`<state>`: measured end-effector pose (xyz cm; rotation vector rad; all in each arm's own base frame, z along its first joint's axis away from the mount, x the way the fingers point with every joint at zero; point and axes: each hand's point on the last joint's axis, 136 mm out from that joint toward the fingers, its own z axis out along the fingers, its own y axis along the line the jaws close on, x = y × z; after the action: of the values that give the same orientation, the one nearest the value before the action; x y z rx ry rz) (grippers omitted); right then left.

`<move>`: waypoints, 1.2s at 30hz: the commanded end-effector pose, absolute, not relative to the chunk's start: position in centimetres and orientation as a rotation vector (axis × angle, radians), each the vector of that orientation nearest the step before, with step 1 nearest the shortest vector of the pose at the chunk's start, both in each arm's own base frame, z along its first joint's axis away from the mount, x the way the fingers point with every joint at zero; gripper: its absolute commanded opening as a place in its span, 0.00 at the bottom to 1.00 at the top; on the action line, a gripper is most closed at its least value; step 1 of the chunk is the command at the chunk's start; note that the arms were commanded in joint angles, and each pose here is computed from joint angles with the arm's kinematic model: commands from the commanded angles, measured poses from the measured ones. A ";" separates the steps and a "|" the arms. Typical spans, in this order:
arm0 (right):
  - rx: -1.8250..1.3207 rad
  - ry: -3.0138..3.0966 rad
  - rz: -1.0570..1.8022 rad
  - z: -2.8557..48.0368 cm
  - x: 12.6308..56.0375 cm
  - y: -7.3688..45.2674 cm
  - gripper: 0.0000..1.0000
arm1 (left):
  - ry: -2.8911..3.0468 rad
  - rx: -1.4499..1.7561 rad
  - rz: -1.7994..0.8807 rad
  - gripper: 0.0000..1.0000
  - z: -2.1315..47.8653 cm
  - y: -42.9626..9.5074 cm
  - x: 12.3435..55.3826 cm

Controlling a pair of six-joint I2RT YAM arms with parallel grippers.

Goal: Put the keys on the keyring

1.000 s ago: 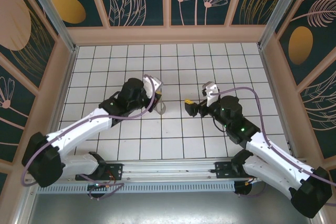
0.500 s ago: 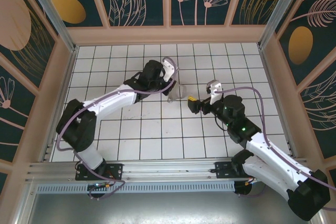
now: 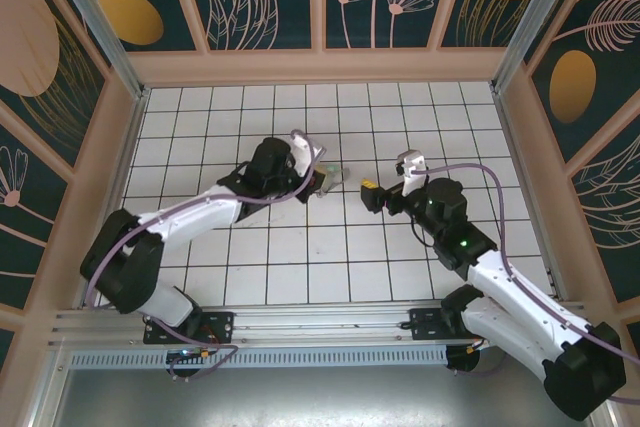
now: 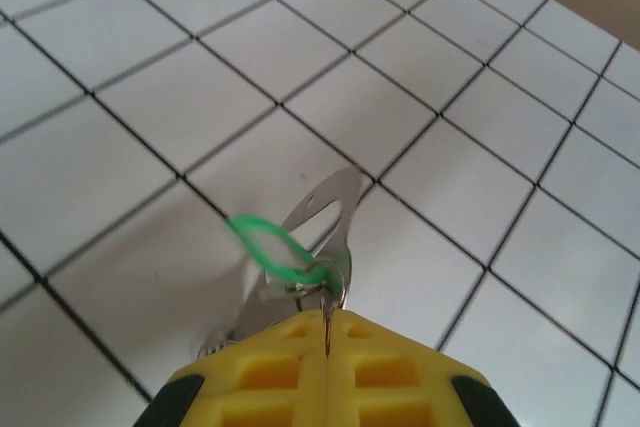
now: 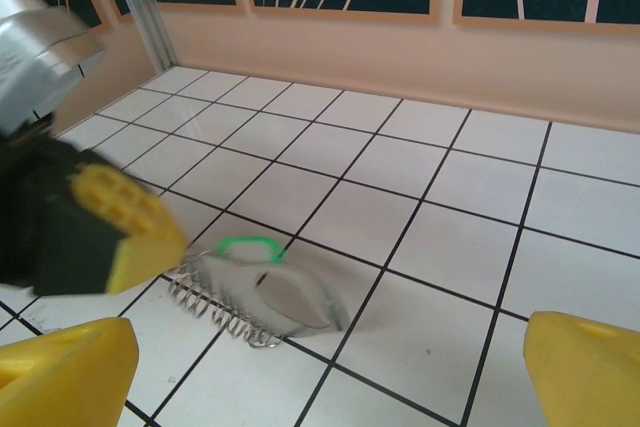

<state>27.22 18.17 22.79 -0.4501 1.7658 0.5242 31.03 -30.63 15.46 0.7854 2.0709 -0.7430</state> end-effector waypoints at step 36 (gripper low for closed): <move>0.012 1.586 0.089 23.5 32.3 6.5 0.99 | 2.092 0.381 -0.412 0.98 16.4 -20.0 29.5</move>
<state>31.09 9.58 21.10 -0.1112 1.7110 0.1859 26.91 -22.69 14.92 0.4694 2.1249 -0.6289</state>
